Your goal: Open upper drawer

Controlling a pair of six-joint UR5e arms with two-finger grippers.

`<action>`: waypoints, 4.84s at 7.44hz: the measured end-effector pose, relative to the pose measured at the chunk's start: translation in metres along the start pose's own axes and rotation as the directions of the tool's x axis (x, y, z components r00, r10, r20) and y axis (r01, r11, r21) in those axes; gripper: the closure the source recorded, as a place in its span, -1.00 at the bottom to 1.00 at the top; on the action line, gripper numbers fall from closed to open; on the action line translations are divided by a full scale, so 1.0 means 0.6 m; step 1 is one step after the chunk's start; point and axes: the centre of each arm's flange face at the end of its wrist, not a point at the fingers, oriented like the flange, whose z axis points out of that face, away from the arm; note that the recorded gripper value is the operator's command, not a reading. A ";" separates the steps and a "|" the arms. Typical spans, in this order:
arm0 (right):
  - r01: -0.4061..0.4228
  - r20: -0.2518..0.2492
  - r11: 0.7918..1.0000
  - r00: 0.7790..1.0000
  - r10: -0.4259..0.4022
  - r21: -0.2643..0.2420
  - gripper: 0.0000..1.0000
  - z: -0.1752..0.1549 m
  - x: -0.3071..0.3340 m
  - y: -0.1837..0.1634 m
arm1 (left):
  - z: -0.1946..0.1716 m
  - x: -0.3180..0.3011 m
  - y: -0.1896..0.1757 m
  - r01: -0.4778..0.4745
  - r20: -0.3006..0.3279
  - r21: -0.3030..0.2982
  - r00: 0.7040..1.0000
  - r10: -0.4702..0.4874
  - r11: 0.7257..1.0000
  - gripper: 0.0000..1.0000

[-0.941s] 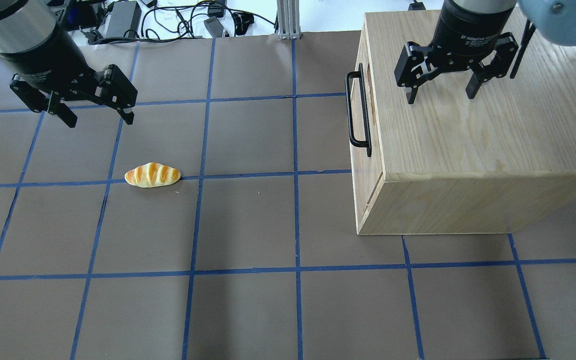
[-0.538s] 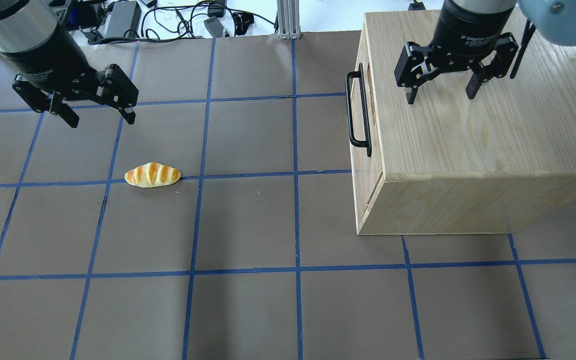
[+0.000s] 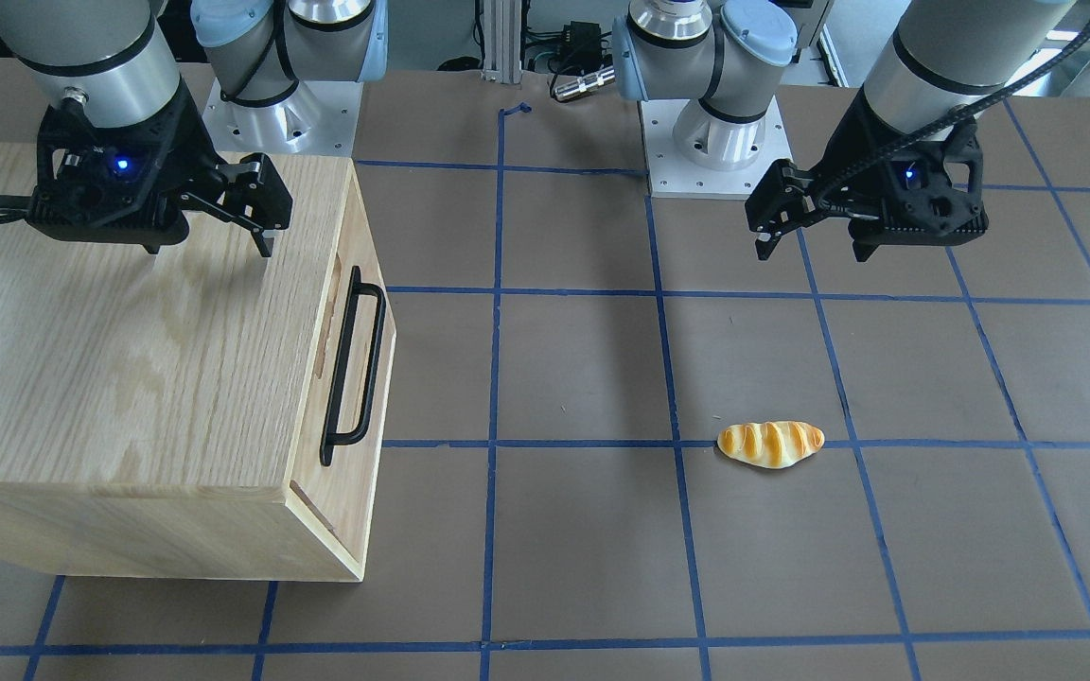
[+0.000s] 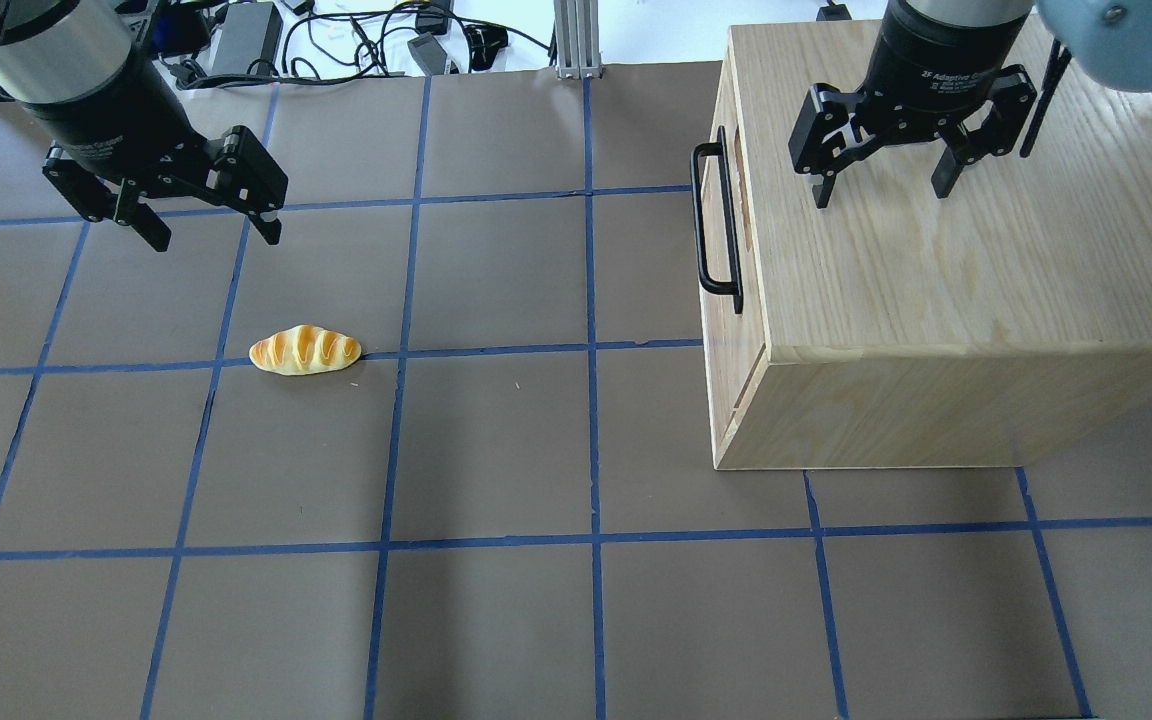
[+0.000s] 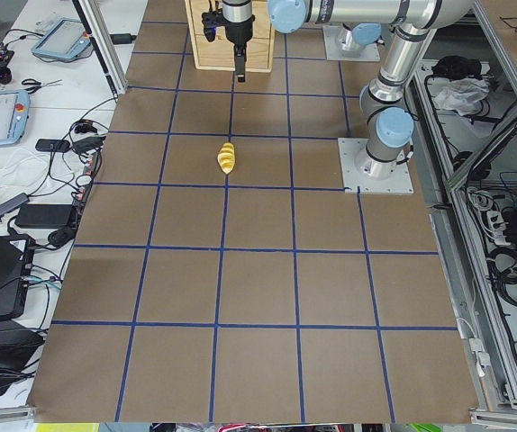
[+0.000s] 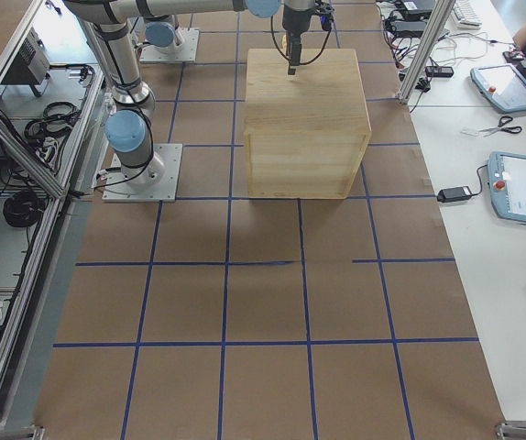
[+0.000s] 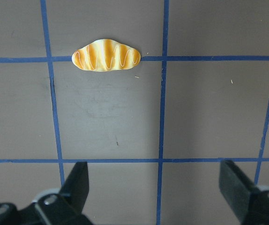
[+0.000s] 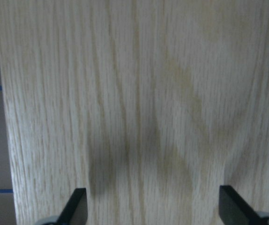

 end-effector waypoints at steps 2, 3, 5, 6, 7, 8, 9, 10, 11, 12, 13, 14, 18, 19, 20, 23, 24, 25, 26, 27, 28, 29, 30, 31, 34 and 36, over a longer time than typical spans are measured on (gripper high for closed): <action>0.000 0.000 1.000 1.000 0.000 0.000 -1.00 0.000 0.000 0.000 | -0.003 0.010 -0.003 0.001 -0.035 0.014 0.999 -0.001 1.000 -1.00; 0.000 0.000 1.000 1.000 0.000 0.000 -1.00 0.000 0.000 0.000 | -0.004 0.017 -0.004 -0.001 -0.048 0.022 0.999 0.002 1.000 -1.00; 0.000 0.000 1.000 1.000 0.000 0.000 -1.00 0.000 0.000 0.000 | -0.002 0.041 -0.011 -0.007 -0.055 0.046 0.998 0.010 0.999 -1.00; 0.001 0.000 1.000 1.000 -0.001 0.000 -1.00 0.000 0.000 0.000 | 0.003 0.063 -0.017 0.006 -0.058 0.061 0.998 -0.003 0.998 -1.00; 0.001 0.000 1.000 1.000 -0.001 0.000 -1.00 0.000 0.000 0.000 | 0.010 0.091 -0.024 0.026 -0.061 0.077 0.998 -0.022 0.997 -1.00; 0.001 0.000 1.000 1.000 -0.001 0.000 -1.00 0.000 0.000 0.000 | 0.020 0.126 -0.030 0.050 -0.074 0.092 0.996 -0.043 0.994 -1.00; 0.000 0.000 1.000 1.000 0.000 0.000 -1.00 0.000 0.000 0.000 | 0.029 0.165 -0.034 0.074 -0.103 0.104 0.993 -0.063 0.992 -1.00; 0.000 0.000 1.000 1.000 0.000 0.000 -1.00 0.000 0.000 0.000 | 0.040 0.207 -0.035 0.103 -0.141 0.107 0.986 -0.088 0.989 -1.00; 0.000 0.000 1.000 1.000 0.000 0.000 -1.00 0.000 0.000 0.000 | 0.052 0.247 -0.036 0.127 -0.176 0.107 0.979 -0.107 0.986 -1.00; 0.001 0.000 1.000 1.000 -0.001 0.000 -1.00 0.000 0.000 0.000 | 0.066 0.283 -0.039 0.139 -0.206 0.107 0.972 -0.115 0.985 -1.00; 0.001 0.000 1.000 1.000 -0.001 0.000 -1.00 0.000 0.000 0.000 | 0.081 0.312 -0.044 0.138 -0.224 0.109 0.968 -0.111 0.984 -1.00; 0.000 0.000 1.000 1.000 0.000 0.000 -1.00 0.000 0.000 0.000 | 0.094 0.338 -0.047 0.135 -0.240 0.113 0.965 -0.104 0.984 -1.00; 0.001 0.000 1.000 1.000 -0.001 0.000 -1.00 0.000 0.000 0.000 | 0.151 0.437 -0.056 0.146 -0.317 0.107 0.943 -0.106 0.983 -1.00; 0.000 0.000 1.000 1.000 0.000 0.000 -1.00 0.000 0.000 0.000 | 0.158 0.460 -0.054 0.145 -0.322 0.104 0.941 -0.105 0.984 -1.00; 0.000 0.000 1.000 1.000 0.000 0.000 -1.00 0.000 0.000 0.000 | 0.162 0.475 -0.054 0.141 -0.324 0.104 0.941 -0.100 0.985 -1.00; 0.001 0.000 1.000 1.000 -0.001 0.000 -1.00 0.000 0.000 0.000 | 0.175 0.503 -0.055 0.119 -0.327 0.109 0.942 -0.078 0.987 -1.00; 0.001 0.000 1.000 1.000 -0.001 0.000 -1.00 0.000 0.000 0.000 | 0.177 0.507 -0.054 0.114 -0.328 0.110 0.942 -0.073 0.987 -1.00; 0.000 0.000 1.000 1.000 0.000 0.000 -1.00 0.000 0.000 0.000 | 0.177 0.508 -0.053 0.109 -0.328 0.112 0.942 -0.067 0.988 -1.00; 0.000 0.000 1.000 1.000 0.000 0.000 -1.00 0.000 0.000 0.000 | 0.177 0.510 -0.053 0.105 -0.329 0.114 0.942 -0.062 0.988 -1.00; 0.000 0.000 1.000 1.000 0.000 0.000 -1.00 0.000 0.000 0.000 | 0.177 0.511 -0.053 0.101 -0.329 0.115 0.942 -0.058 0.988 -1.00; -0.001 0.000 1.000 1.000 0.001 0.000 -1.00 0.000 0.000 0.000 | 0.178 0.513 -0.052 0.090 -0.329 0.119 0.943 -0.046 0.989 -1.00; 0.000 0.000 1.000 1.000 0.000 0.000 -1.00 0.000 0.000 0.000 | 0.177 0.516 -0.051 0.073 -0.330 0.128 0.944 -0.027 0.989 -1.00; 0.000 0.000 1.000 1.000 0.000 0.000 -1.00 0.000 0.000 0.000 | 0.178 0.518 -0.052 0.060 -0.332 0.137 0.943 -0.011 0.989 -1.00; 0.000 0.000 1.000 1.000 0.000 0.000 -1.00 0.000 0.000 0.000 | 0.184 0.520 -0.055 0.047 -0.332 0.144 0.943 0.004 0.988 -1.00; 0.000 0.000 1.000 1.000 0.000 0.000 -1.00 0.000 0.000 0.000 | 0.197 0.524 -0.062 0.028 -0.329 0.151 0.944 0.023 0.988 -1.00; 0.001 0.000 1.000 1.000 -0.001 -0.001 -1.00 0.001 0.000 0.000 | 0.204 0.524 -0.065 0.001 -0.321 0.157 0.946 0.050 0.988 -1.00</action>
